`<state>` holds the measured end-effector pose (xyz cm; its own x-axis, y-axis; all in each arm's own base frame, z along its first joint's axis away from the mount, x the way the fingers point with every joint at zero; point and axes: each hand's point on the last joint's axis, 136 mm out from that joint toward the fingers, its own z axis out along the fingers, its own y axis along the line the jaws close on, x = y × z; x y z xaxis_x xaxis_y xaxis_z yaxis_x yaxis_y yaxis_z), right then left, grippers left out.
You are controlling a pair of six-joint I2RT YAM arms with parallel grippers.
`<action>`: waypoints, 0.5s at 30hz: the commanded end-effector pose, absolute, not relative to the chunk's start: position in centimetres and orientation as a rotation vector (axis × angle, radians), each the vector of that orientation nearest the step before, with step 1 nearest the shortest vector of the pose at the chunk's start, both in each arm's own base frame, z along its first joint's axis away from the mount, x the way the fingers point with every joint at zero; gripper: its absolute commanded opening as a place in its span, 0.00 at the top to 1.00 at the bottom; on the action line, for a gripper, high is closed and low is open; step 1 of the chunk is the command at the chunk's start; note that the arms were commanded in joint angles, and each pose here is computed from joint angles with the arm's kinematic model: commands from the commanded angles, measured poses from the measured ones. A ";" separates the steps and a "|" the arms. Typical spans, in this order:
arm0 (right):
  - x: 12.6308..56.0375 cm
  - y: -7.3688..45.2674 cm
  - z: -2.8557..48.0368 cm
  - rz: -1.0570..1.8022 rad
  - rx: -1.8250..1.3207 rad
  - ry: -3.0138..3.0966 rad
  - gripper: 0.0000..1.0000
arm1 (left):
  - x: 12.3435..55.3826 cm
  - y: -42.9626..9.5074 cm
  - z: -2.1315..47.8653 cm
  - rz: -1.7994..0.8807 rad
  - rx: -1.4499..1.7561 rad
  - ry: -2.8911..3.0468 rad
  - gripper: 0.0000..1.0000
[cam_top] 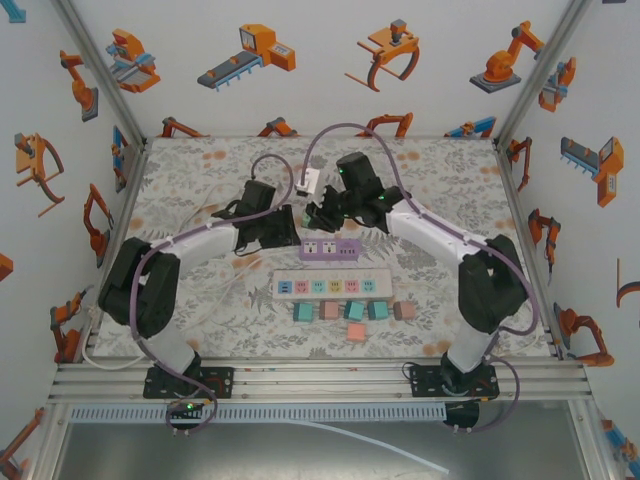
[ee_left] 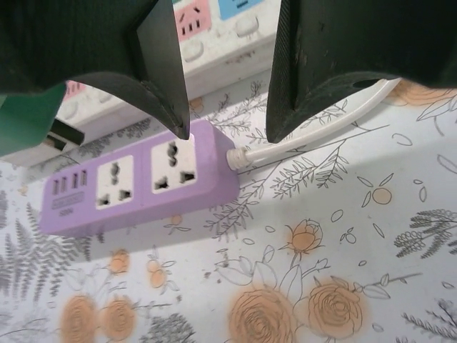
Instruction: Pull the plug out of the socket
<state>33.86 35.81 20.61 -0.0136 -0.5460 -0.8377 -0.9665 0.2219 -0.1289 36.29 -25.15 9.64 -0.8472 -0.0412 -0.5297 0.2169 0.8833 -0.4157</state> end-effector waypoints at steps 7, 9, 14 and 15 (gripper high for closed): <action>35.1 30.4 28.2 0.710 -0.611 1.934 0.86 | 33.6 -24.3 20.6 -0.717 0.288 2.202 0.53; 34.4 29.1 28.4 0.720 -0.509 1.974 0.88 | 32.0 -24.1 22.4 -0.728 0.358 2.129 0.54; 31.6 27.0 28.6 0.852 -0.272 1.982 0.88 | 26.6 -24.4 25.7 -0.715 0.676 1.956 0.49; 31.1 26.7 28.5 0.871 -0.235 1.983 0.89 | 25.4 -24.5 26.2 -0.713 0.748 1.923 0.47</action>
